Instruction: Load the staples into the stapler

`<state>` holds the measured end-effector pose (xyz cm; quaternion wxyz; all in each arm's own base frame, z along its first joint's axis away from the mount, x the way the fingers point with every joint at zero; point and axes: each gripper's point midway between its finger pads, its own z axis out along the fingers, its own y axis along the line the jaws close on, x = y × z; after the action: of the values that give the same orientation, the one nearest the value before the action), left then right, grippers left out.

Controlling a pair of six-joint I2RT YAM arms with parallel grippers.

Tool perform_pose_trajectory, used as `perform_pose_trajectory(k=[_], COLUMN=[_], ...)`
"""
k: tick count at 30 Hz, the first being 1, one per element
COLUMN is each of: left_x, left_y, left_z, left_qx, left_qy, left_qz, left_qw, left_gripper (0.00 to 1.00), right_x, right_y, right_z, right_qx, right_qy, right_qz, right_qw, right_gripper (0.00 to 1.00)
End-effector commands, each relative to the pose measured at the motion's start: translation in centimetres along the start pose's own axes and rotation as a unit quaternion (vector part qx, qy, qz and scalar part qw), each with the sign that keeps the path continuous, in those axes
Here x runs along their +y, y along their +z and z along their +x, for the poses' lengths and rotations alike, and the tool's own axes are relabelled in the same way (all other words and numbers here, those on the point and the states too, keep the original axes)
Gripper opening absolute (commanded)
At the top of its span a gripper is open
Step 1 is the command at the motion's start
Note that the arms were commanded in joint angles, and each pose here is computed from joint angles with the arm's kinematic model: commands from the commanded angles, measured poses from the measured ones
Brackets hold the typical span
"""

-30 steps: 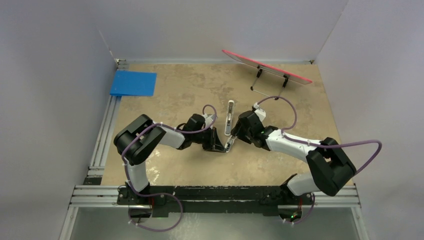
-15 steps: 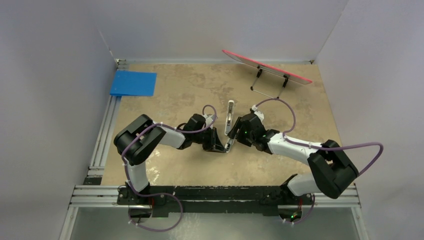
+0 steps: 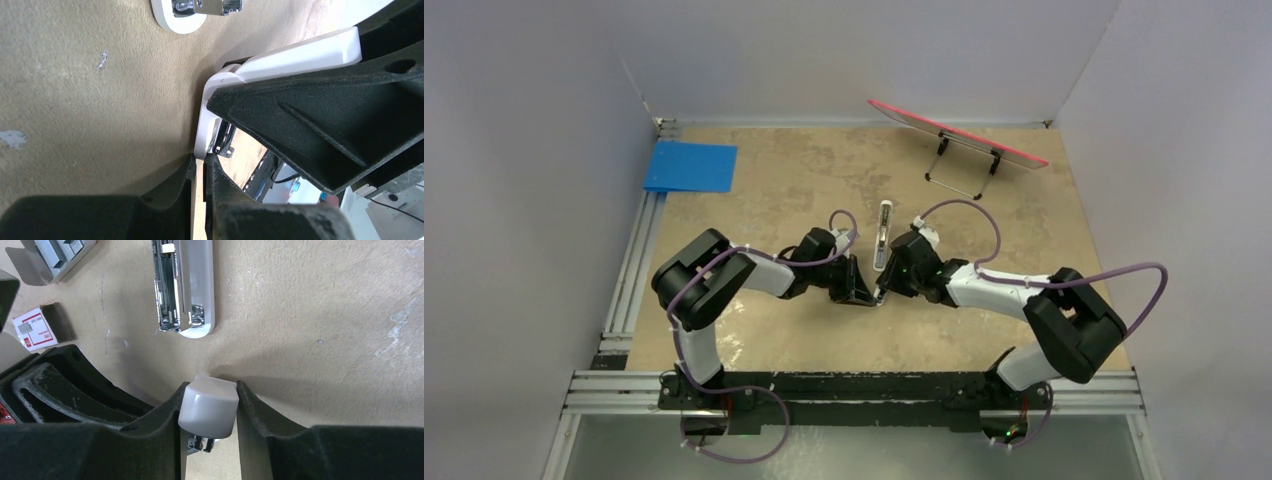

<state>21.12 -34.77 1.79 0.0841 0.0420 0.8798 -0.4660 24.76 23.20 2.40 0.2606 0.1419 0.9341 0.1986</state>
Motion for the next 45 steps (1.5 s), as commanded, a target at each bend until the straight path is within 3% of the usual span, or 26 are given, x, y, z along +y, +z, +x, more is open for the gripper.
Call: perform_pose_trajectory(k=[1,3,9,15,21,28,35,41,45], left_x=[1.6,1.4,0.0,-1.4,-6.4,-8.9,-11.8,-12.3,-12.6], left_y=[0.0,-0.2,-3.0,-7.7,-13.6,-18.9,-21.9,-22.7,-23.0], left_z=[0.2,0.0,-1.1,-4.2,-10.1,-11.2,-8.9,-7.8,-8.1], left_qx=[-0.008,-0.014,-0.075,-0.186,-0.282,-0.345,-0.353,-0.345,-0.345], left_qy=[-0.006,-0.005,0.014,0.062,0.14,0.174,0.17,0.174,0.183], left_qz=[-0.039,-0.041,-0.05,-0.099,-0.161,-0.178,-0.121,-0.109,-0.117], left_qw=[0.999,0.999,0.996,0.976,0.936,0.905,0.912,0.916,0.913], left_gripper=[0.02,0.1,0.38,0.5,0.54,0.54,0.55,0.57,0.58], right_x=[0.0,-0.3,-1.6,-3.1,-4.4,-4.4,-4.6,-3.3,-1.3], right_y=[-0.3,-0.4,-1.6,-1.5,-0.9,0.3,1.1,-1.0,-2.9], right_z=[-0.6,-1.0,-2.5,-4.1,-6.5,-8.0,-7.9,-8.4,-9.8], right_qx=[-0.009,-0.015,-0.028,-0.048,-0.07,-0.082,-0.075,-0.081,-0.096], right_qy=[-0.009,-0.011,-0.039,-0.07,-0.086,-0.106,-0.1,-0.078,-0.077], right_qz=[0.027,0.041,0.087,0.11,0.135,0.134,0.141,0.117,0.088], right_qw=[1.0,0.999,0.995,0.99,0.985,0.982,0.982,0.987,0.988], right_gripper=[0.3,0.24,0.23,0.24,0.26,0.31,0.37,0.6,0.64])
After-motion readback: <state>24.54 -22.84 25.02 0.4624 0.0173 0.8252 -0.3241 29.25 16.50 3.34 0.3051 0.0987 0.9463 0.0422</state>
